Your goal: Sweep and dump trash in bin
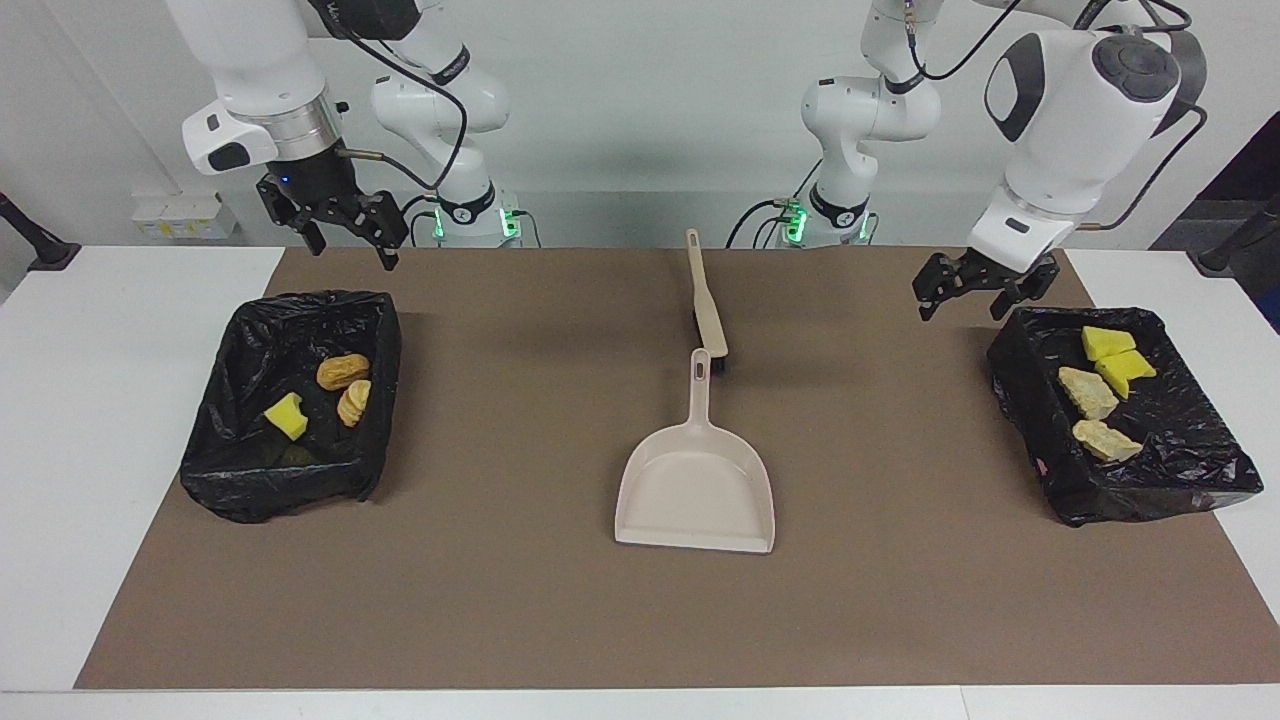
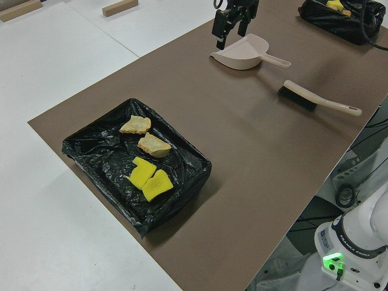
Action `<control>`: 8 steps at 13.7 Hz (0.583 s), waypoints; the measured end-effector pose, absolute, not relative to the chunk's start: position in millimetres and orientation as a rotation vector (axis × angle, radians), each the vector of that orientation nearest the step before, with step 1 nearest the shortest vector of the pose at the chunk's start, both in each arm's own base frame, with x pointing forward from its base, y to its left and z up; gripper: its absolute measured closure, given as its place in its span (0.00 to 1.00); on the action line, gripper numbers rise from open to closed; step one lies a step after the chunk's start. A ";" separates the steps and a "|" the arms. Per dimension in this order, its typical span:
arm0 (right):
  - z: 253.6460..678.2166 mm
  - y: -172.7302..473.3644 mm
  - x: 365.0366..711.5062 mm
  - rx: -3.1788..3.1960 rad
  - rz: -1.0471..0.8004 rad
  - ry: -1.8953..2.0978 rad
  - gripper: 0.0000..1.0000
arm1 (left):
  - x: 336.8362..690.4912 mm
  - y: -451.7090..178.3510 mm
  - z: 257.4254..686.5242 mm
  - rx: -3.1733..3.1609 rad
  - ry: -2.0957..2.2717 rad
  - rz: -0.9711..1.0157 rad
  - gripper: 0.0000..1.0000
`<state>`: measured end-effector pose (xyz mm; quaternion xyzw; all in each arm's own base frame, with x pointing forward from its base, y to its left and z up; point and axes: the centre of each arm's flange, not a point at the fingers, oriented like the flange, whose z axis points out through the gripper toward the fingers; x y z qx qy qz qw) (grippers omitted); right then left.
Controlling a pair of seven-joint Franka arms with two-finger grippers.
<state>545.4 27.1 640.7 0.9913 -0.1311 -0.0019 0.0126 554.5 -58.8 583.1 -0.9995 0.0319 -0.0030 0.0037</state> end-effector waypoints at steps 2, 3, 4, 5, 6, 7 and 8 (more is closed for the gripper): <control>641.1 25.1 546.2 3.090 0.004 -0.414 0.00 | 542.6 -29.9 607.6 -3.134 0.090 -0.054 0.00; 641.3 24.8 546.6 3.090 0.008 -0.415 0.00 | 536.0 -18.2 618.2 -3.134 0.081 -0.070 0.00; 641.3 24.6 546.6 3.090 0.008 -0.414 0.00 | 529.6 -9.0 627.4 -3.134 0.069 -0.083 0.00; 641.1 24.2 546.6 3.090 0.006 -0.409 0.00 | 523.7 -3.4 635.9 -3.135 0.062 -0.091 0.00; 640.9 23.7 546.7 3.091 0.005 -0.400 0.00 | 518.9 -2.6 645.7 -3.134 0.064 -0.095 0.00; 640.8 23.7 546.7 3.091 0.004 -0.396 0.00 | 515.2 -4.7 656.1 -3.131 0.071 -0.089 0.00; 640.6 23.8 546.8 3.092 0.004 -0.393 0.00 | 510.9 -9.3 668.8 -3.127 0.084 -0.081 0.00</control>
